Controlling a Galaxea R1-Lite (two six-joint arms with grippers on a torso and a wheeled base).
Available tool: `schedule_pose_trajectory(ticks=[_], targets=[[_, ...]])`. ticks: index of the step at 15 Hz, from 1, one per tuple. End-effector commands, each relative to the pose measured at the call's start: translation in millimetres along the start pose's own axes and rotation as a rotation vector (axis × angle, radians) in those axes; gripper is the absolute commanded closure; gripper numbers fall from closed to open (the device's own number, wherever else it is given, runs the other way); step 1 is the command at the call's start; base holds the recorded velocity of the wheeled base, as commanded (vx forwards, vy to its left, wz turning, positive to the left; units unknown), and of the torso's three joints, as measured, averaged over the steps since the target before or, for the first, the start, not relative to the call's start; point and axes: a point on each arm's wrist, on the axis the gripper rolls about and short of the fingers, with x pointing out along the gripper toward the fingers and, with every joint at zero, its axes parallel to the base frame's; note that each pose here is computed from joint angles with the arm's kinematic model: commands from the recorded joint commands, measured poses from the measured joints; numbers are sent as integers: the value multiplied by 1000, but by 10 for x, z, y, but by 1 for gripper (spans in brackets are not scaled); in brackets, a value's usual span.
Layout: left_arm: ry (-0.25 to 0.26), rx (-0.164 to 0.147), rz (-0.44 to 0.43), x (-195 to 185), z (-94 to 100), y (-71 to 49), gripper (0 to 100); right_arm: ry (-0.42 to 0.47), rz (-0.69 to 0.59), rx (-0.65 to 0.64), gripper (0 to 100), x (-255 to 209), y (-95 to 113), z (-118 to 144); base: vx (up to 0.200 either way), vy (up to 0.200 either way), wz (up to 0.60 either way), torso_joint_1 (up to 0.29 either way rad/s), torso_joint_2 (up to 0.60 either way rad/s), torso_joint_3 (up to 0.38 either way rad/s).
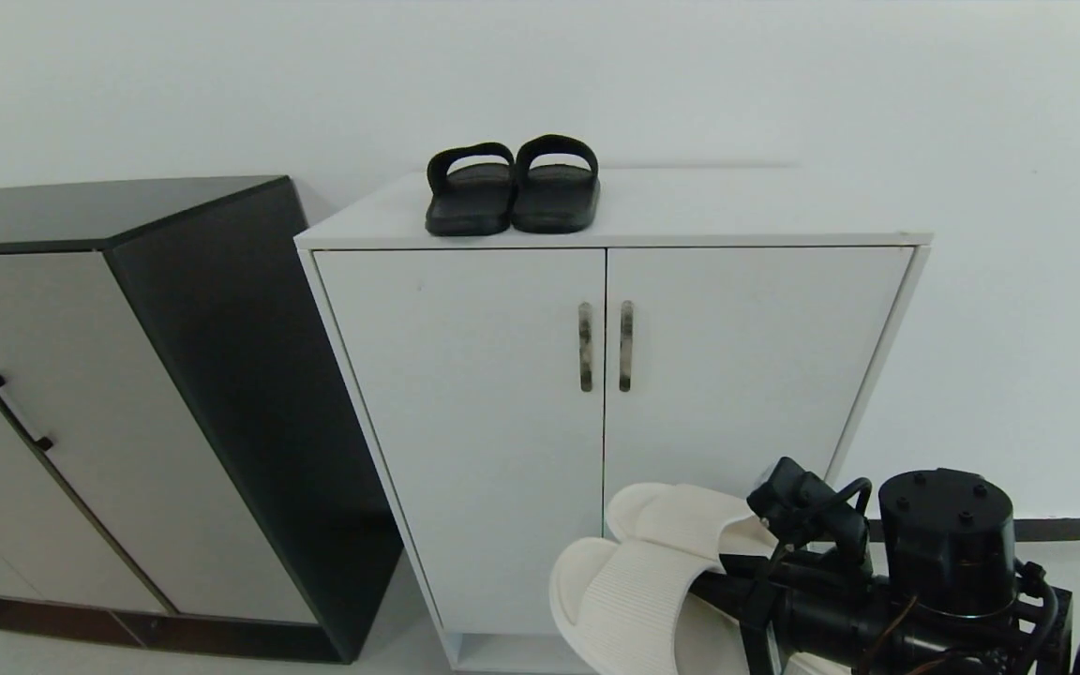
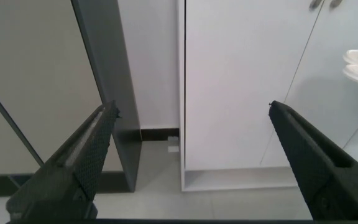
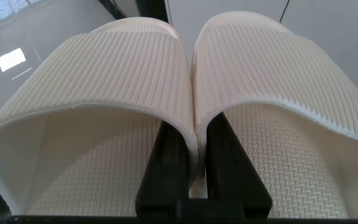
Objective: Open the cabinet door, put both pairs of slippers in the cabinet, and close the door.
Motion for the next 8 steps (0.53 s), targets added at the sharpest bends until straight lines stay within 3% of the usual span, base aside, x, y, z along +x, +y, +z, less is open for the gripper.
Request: schedule_pose_trajectory(ticks=[1,8], targets=[[1,0,0,1,-1,0,0,4,1,-1,100,6,2,-8,0,0,0,-100,452,354],[1,0,0,1,-1,0,0,15,7,0,100,9,14,-34,0,0,0,-41,408,357]])
